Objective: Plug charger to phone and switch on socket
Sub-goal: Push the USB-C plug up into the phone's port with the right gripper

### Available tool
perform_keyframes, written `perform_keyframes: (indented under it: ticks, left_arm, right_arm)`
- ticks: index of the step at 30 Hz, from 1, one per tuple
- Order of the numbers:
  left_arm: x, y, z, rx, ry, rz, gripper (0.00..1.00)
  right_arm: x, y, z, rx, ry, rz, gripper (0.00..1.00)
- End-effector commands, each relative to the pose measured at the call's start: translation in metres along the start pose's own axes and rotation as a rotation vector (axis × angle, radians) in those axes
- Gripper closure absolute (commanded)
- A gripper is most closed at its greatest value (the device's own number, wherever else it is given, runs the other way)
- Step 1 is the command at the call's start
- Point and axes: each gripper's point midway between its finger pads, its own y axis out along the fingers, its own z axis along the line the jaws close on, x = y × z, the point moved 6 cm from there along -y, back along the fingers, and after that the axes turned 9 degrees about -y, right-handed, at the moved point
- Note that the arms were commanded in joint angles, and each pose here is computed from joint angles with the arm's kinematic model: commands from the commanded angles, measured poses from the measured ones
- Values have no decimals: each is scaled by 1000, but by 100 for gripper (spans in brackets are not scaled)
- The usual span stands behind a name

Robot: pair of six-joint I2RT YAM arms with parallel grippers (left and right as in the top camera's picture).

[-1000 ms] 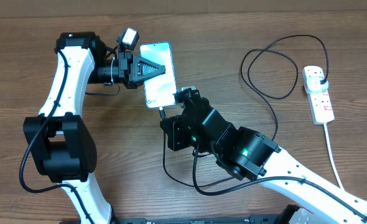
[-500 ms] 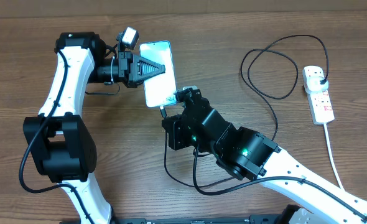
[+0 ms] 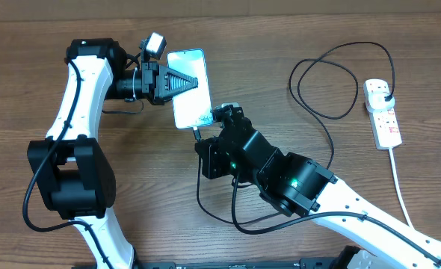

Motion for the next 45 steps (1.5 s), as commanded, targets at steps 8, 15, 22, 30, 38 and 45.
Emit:
perform_keyframes:
  ticks: [8, 15, 22, 30, 38, 45]
  left_arm:
    - [-2, 1, -14, -2, 43, 1, 96]
    - [-5, 0, -7, 60, 42, 25, 96]
    - [-9, 0, -4, 101, 15, 44, 96]
    - [-11, 4, -4, 100, 10, 54, 96]
    - [-12, 9, -4, 100, 11, 69, 96]
    - [-13, 10, -4, 100, 11, 71, 96]
  right_arm:
    - [18, -2, 4, 15, 13, -102, 96]
    - [13, -1, 1, -8, -62, -79, 96]
    - [21, -2, 0, -29, -72, -128, 96]
    - [28, -3, 1, -16, -81, -160, 96]
    - [40, -6, -8, 25, -58, -154, 96]
    - [45, -7, -14, 16, -47, -168, 96]
